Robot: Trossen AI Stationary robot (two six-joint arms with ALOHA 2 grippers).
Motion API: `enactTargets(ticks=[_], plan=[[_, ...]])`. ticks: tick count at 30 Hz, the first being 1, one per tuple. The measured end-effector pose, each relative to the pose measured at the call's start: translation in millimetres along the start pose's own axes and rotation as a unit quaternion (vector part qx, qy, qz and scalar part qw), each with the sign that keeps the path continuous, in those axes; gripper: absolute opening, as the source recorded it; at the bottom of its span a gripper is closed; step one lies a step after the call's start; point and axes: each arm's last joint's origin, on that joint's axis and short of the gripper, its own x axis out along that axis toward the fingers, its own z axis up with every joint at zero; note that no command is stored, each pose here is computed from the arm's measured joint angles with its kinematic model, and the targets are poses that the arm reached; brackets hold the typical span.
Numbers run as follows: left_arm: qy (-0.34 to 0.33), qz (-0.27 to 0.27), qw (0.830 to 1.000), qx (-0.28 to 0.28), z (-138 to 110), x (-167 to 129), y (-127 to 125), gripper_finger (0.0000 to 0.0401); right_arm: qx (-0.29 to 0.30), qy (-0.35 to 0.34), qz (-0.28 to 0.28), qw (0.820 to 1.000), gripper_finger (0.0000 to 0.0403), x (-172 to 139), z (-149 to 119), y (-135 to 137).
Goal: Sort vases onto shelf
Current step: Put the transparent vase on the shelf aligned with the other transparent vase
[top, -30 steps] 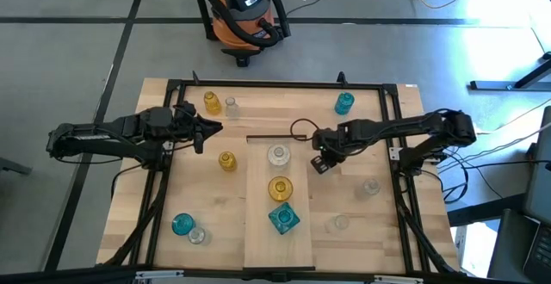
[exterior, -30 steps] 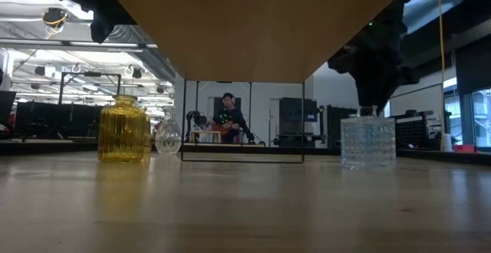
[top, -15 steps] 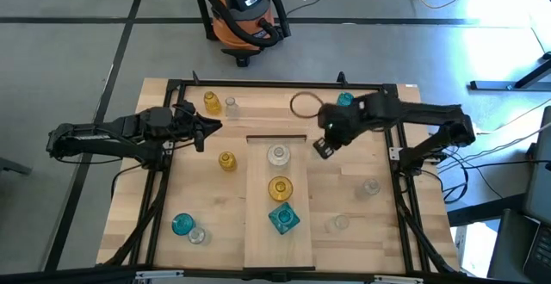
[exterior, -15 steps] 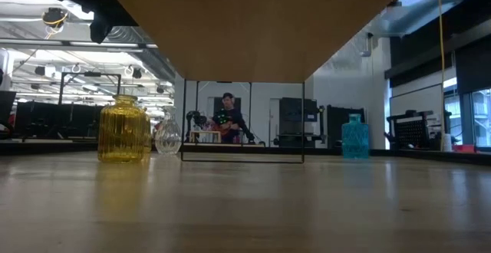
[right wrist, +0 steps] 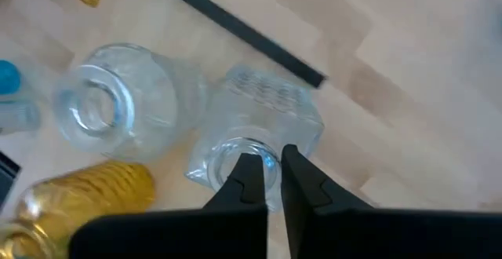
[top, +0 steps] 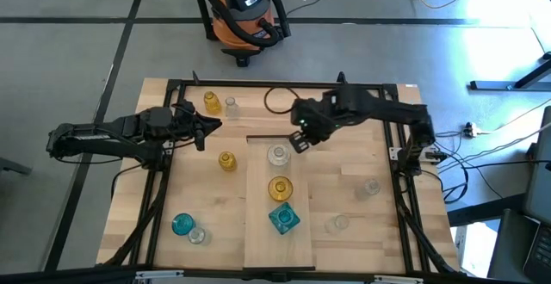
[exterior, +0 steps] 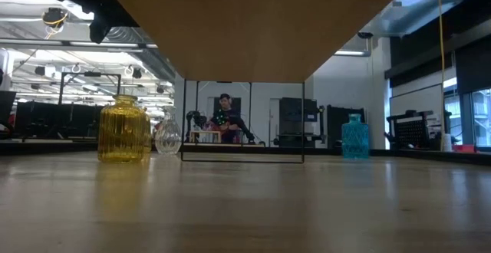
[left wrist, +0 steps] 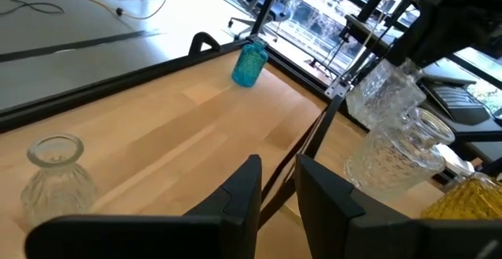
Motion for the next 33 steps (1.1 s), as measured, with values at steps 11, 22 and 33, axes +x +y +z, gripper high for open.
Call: enactTargets(ticks=[11,22,33], plan=[[-0.001,0.003,1.0,0.013,0,0,0,0.0072,0.045,0.018,-0.006,0.999,0.0,10,-9,11],[-0.001,0.002,1.0,0.023,0,0,0,0.0072,0.044,0.029,0.01,0.999,0.0,21,-5,19],[0.001,-0.002,1.0,0.023,0,0,0,0.0072,0.043,0.04,0.001,0.998,0.0001,31,-4,22]])
